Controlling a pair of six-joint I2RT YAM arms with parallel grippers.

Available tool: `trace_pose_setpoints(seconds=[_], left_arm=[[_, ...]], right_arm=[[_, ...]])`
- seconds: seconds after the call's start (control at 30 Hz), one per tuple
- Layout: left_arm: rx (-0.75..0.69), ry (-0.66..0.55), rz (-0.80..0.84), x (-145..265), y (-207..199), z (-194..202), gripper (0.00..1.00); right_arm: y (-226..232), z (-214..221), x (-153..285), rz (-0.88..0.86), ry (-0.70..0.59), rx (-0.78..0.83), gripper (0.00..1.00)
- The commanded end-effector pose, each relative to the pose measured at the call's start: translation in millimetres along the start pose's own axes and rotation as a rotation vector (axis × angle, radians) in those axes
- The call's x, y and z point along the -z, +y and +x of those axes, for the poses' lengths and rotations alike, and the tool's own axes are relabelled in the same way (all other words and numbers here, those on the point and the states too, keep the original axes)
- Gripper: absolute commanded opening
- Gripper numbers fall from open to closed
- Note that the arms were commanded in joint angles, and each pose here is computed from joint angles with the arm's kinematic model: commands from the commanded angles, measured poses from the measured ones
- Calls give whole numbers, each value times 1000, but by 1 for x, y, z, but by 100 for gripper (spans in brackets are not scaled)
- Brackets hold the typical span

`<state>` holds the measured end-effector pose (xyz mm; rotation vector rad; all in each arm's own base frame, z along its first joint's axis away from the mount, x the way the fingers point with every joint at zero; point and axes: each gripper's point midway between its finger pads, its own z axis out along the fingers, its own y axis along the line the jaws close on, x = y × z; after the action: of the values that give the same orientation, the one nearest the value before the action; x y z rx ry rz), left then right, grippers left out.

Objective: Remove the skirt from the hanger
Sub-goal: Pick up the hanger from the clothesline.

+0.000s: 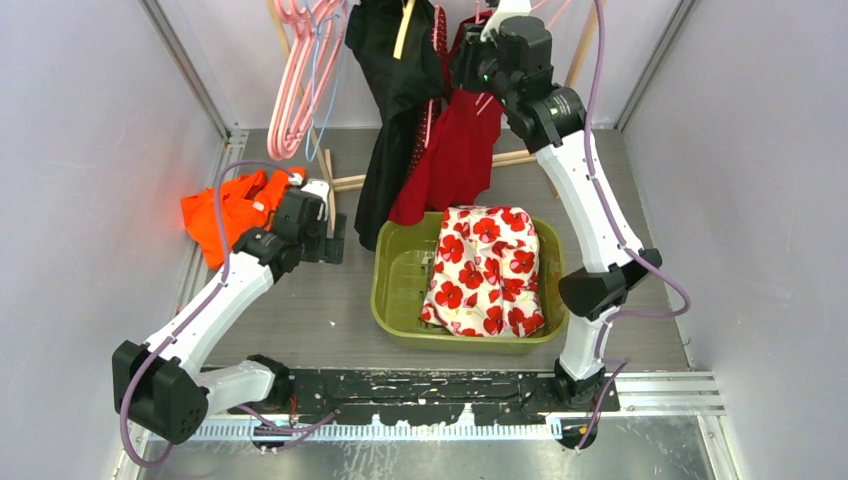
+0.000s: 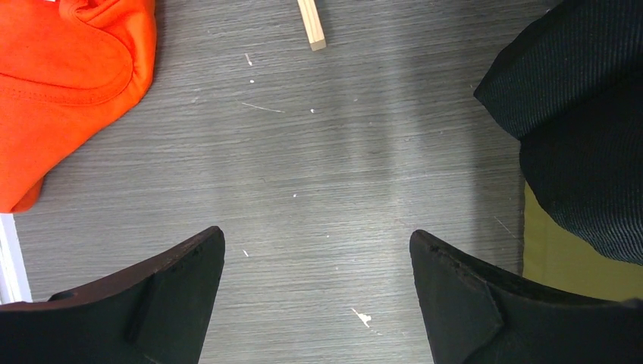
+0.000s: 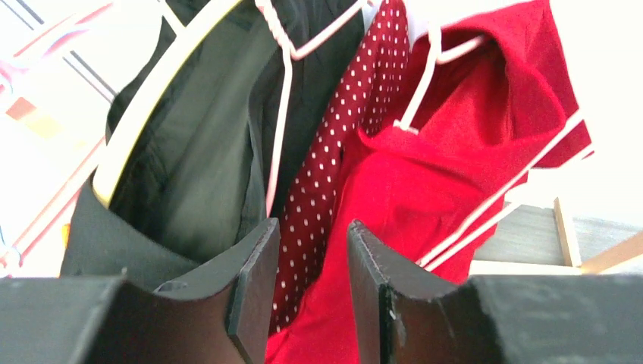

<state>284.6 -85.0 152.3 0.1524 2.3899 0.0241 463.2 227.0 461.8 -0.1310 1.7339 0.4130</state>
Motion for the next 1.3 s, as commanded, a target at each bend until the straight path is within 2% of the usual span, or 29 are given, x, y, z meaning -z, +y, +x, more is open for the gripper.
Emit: trace_pose_setpoints(seconds=[0.0,0.17,0.43,0.9,1.07,1.27], left_arm=[[29,-79,18,7,-5,-27,91],[19,-76,20,8,-5,-27,91],[-6,-58,10,8,-1,-19,91],[-42,-34,8,4,1,-6,92],[-45,-30,16,0,-2,-7,92],[-45,-27,22,-3,-4,-8,92]], right_arm=[[8,-56,4,11,-187,-9,44],[4,-67,-6,55,-260,-3,47],[5,-53,-28,91,-255,-9,47],[-48,-28,-25,456,-252,87,48],[-35,-32,-28,409,-262,89,48],[0,-58,-6,295,-295,127,48]])
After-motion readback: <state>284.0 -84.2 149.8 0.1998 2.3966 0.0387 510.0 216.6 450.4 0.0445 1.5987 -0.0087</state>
